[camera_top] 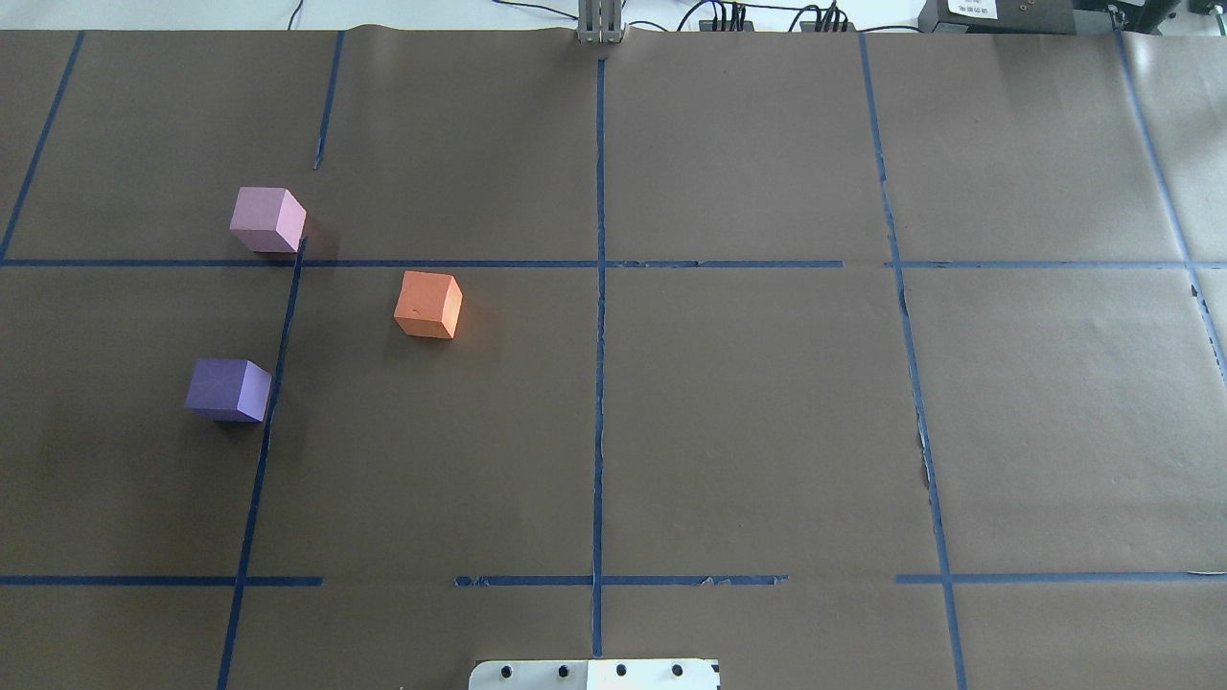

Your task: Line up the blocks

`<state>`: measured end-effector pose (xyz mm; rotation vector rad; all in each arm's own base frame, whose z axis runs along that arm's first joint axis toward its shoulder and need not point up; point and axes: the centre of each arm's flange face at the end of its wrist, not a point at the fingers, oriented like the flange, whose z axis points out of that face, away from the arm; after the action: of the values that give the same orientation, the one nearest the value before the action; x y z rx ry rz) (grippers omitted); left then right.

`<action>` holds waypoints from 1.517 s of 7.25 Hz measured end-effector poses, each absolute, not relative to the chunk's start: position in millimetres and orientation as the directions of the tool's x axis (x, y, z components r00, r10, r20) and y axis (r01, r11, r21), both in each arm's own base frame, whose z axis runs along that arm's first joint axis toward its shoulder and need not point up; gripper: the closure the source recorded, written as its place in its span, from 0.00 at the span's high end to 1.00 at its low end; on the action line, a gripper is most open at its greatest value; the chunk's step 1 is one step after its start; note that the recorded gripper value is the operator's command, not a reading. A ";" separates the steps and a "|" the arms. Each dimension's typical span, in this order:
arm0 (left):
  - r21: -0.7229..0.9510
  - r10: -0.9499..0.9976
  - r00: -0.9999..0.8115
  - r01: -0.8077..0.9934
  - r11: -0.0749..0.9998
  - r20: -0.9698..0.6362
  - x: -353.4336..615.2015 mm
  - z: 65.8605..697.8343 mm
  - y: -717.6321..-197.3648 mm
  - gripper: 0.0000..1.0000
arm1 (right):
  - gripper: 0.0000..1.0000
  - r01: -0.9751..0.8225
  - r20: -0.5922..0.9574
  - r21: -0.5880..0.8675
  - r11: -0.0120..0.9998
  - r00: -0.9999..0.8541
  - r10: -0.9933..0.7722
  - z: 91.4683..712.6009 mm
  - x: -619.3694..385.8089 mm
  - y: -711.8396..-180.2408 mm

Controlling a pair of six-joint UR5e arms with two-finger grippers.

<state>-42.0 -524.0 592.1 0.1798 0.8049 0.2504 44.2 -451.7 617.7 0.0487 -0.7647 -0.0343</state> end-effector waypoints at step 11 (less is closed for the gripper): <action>0.160 0.107 0.574 0.043 0.986 -0.812 394.5 271.5 -541.1 1.00 | 1.00 0.013 0.691 0.057 0.998 0.721 -0.049 617.7 44.2 -451.7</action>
<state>394.5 -541.1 271.5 0.1691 0.9604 0.0373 44.2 -451.7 617.7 0.0487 -0.7650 -0.0343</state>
